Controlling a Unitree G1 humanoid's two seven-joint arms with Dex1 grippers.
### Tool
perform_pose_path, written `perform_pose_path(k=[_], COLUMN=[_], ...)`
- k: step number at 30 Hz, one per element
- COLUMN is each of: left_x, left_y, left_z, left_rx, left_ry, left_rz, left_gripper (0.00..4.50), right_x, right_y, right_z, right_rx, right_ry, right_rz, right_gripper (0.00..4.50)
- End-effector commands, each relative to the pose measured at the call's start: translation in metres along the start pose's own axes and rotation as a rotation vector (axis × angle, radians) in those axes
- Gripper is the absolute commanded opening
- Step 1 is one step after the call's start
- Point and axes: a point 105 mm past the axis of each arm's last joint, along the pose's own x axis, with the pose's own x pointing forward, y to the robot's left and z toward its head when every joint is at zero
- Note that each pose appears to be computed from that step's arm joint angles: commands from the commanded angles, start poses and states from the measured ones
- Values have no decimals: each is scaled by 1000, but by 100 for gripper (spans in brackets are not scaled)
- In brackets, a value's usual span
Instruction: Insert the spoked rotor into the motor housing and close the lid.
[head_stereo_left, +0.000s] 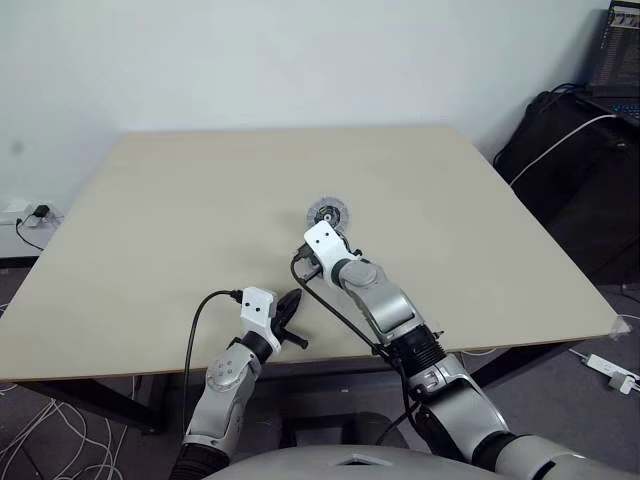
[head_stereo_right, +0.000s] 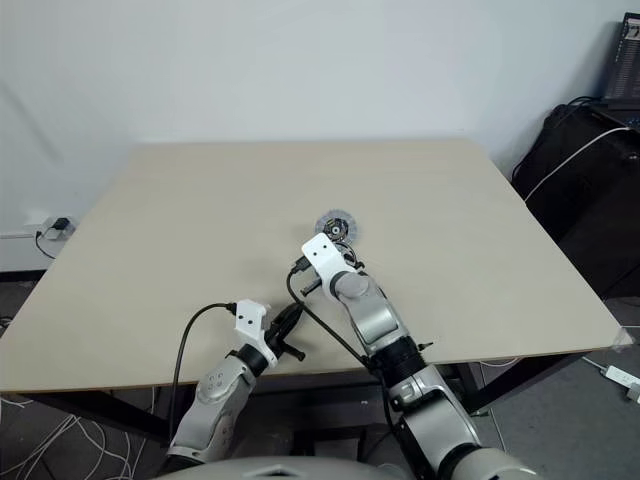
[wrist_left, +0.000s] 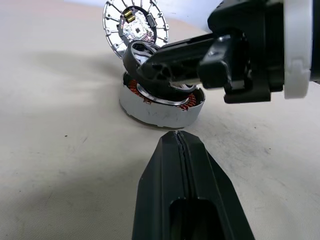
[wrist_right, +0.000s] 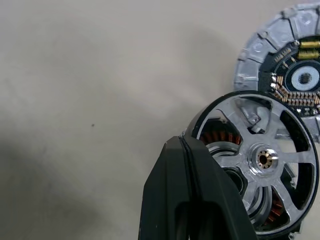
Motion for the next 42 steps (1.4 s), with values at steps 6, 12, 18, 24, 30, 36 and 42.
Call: perform_pose_path(k=[6,12,18,24,30,36,42], left_x=[4,3,5,5,4,4,4], left_y=[-4,-5,-7,-5,-5,-5,-5], left_z=[11,11,10,10,10,10,10], left_rx=[8,5,3,3,2,4,5], left_ry=[-43,-39,-35,-35,-35,-36,-37], left_rz=[-25,-35,-45,-44,-39,-40,-38], left_gripper=[2,2,2,0,0,0,0], right_x=[-34,-56,-44,-34,-30,-24,-18], right_y=[18,13,-22,-28,-29,-40,-43], right_z=[36,49,30,11,5,-1,-6], right_rx=[-51,-15,-9,10,39,106,159], right_ry=[-210,-319,-217,-130,-97,-62,-28], right_rz=[168,172,-57,-85,-85,-143,-166], right_gripper=[0,0,0,157,221,221,221])
